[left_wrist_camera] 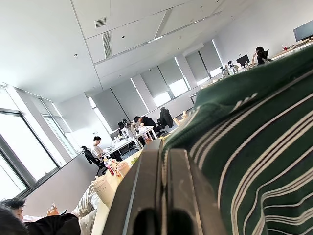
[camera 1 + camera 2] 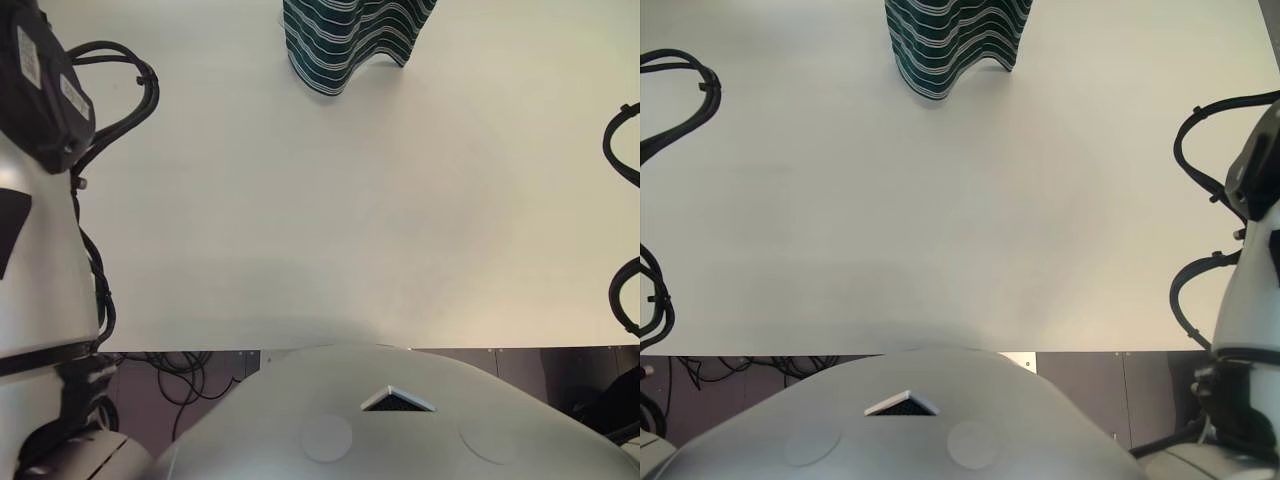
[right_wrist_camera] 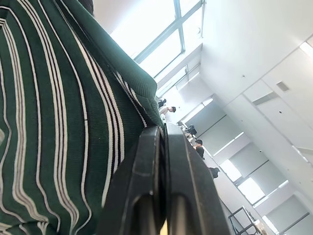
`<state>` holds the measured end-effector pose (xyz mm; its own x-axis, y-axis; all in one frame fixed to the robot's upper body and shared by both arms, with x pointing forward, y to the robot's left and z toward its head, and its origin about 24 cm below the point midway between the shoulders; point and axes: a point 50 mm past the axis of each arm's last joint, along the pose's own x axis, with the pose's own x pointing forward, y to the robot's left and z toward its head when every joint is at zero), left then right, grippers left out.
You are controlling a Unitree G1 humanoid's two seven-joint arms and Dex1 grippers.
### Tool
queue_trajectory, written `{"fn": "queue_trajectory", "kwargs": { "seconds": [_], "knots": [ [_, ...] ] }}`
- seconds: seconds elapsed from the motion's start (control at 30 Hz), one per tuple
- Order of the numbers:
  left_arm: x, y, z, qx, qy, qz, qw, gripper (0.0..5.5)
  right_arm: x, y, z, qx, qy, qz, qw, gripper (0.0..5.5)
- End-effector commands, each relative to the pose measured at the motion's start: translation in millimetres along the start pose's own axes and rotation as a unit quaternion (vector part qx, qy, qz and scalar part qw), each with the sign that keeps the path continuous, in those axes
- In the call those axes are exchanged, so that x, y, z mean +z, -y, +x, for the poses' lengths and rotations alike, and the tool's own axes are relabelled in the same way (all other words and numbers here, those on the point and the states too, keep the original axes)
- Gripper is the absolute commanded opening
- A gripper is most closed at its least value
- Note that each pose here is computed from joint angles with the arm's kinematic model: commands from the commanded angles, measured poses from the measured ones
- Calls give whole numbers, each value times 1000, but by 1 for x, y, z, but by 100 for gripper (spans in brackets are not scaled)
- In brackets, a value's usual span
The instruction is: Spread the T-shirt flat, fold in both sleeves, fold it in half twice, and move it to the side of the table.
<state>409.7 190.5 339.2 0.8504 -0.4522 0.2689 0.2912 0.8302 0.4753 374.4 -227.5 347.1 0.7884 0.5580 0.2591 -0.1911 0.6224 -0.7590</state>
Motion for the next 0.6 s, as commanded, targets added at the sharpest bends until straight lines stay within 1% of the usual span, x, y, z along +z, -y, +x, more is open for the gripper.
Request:
{"fn": "queue_trajectory", "kwargs": {
  "seconds": [0.03,0.17,0.27,0.37,0.4,0.47,0.53,0.6],
  "knots": [
    [21,-20,-6,31,27,19,999,1,9,28,-17,-51,-1,-33,998,0],
    [20,-28,-17,7,42,24,999,1,5,20,-25,-21,-4,-53,998,0],
    [3,-37,-39,-34,31,45,998,1,1,5,-40,25,-3,-71,997,0],
    [-16,-33,-60,-89,22,66,994,1,0,-13,-67,65,-12,-82,994,0],
    [-24,-30,-71,-108,18,73,991,1,1,-21,-75,80,-15,-81,993,0],
    [-38,-17,-104,-146,10,79,986,1,5,-41,-90,114,-21,-79,990,0],
    [-44,7,-139,-192,5,77,978,1,10,-62,-105,152,-27,-79,985,0],
    [-41,32,-165,-230,12,66,971,1,17,-80,-119,186,-31,-78,979,0]
  ]
}}
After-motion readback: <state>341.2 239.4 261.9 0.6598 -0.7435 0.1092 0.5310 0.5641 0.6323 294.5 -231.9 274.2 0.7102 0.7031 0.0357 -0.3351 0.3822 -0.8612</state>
